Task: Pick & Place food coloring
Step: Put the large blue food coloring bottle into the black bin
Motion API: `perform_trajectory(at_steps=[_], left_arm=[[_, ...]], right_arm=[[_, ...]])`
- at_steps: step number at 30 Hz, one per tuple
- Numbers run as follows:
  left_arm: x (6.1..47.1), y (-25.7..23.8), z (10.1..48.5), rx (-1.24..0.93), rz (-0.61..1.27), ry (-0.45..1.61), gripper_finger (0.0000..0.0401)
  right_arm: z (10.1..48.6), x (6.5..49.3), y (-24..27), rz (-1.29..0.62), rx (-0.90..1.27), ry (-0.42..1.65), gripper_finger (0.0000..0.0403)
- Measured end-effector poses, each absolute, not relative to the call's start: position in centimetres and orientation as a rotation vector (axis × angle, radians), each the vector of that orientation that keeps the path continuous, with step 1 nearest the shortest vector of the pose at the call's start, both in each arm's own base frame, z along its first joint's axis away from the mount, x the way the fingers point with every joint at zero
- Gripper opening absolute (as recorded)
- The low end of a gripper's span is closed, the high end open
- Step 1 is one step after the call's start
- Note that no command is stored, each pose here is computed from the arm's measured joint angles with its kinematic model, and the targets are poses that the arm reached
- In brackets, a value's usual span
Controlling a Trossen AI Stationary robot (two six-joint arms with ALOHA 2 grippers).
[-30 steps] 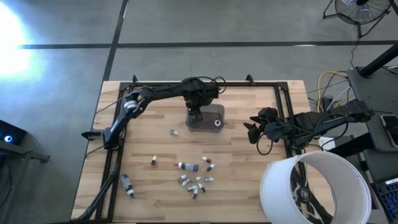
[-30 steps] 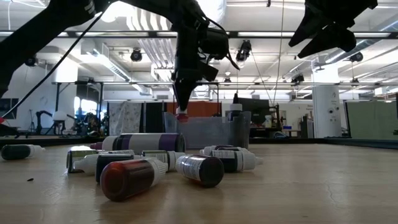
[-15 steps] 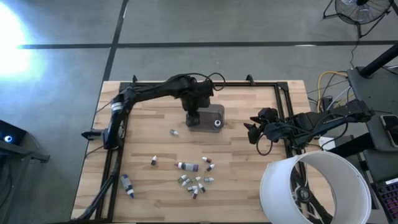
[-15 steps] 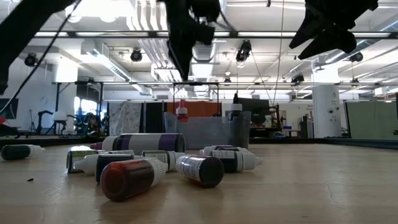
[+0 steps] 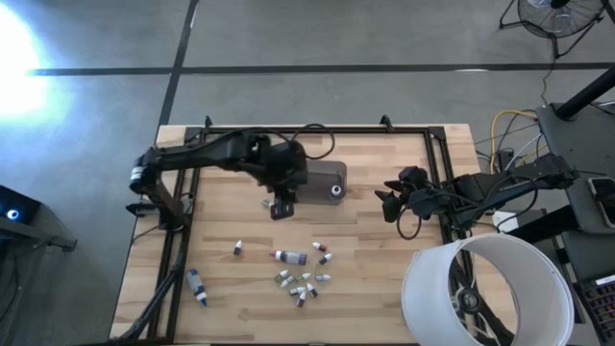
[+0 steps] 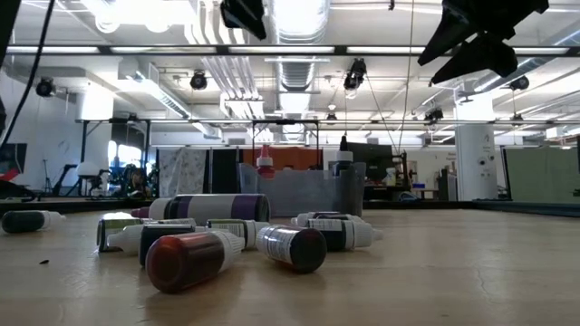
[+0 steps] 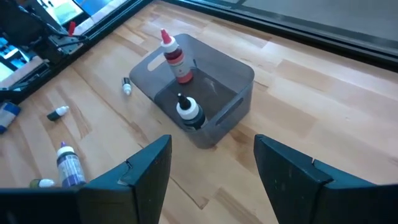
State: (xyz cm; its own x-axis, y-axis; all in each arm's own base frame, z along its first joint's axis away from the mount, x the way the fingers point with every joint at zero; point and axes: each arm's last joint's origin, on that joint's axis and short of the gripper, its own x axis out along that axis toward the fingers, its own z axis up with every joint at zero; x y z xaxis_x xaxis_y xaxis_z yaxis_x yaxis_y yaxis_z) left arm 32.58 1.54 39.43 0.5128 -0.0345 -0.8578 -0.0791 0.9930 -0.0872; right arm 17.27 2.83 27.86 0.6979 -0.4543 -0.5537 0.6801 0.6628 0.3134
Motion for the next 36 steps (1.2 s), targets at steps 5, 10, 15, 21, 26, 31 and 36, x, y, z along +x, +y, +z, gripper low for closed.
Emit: perform_trajectory(at_steps=[5,10,15,21,26,31,36], left_arm=[[31.3,0.9,40.2,-0.233,0.078,0.992,0.0165],[31.0,0.9,40.3,-0.253,0.088,0.973,0.0165],[31.4,1.0,39.7,-0.253,0.09,0.977,0.0165],[32.1,1.0,38.8,-0.254,0.093,1.004,0.0165],[32.5,1.0,38.5,-0.254,0.094,1.013,0.0165],[32.8,1.0,38.2,-0.254,0.095,1.017,0.0165],[33.0,1.0,38.0,-0.254,0.095,1.025,0.0165]], right_arm=[[27.9,17.3,2.8,-0.669,0.536,0.447,0.0221],[27.9,17.3,2.8,-0.673,0.536,0.442,0.0221],[27.9,17.3,2.8,-0.674,0.53,0.444,0.0221],[27.9,17.3,2.8,-0.675,0.529,0.444,0.0221],[27.9,17.3,2.7,-0.675,0.526,0.444,0.0221],[27.9,17.3,2.7,-0.675,0.52,0.448,0.0221],[27.9,17.3,2.7,-0.673,0.51,0.452,0.0221]])
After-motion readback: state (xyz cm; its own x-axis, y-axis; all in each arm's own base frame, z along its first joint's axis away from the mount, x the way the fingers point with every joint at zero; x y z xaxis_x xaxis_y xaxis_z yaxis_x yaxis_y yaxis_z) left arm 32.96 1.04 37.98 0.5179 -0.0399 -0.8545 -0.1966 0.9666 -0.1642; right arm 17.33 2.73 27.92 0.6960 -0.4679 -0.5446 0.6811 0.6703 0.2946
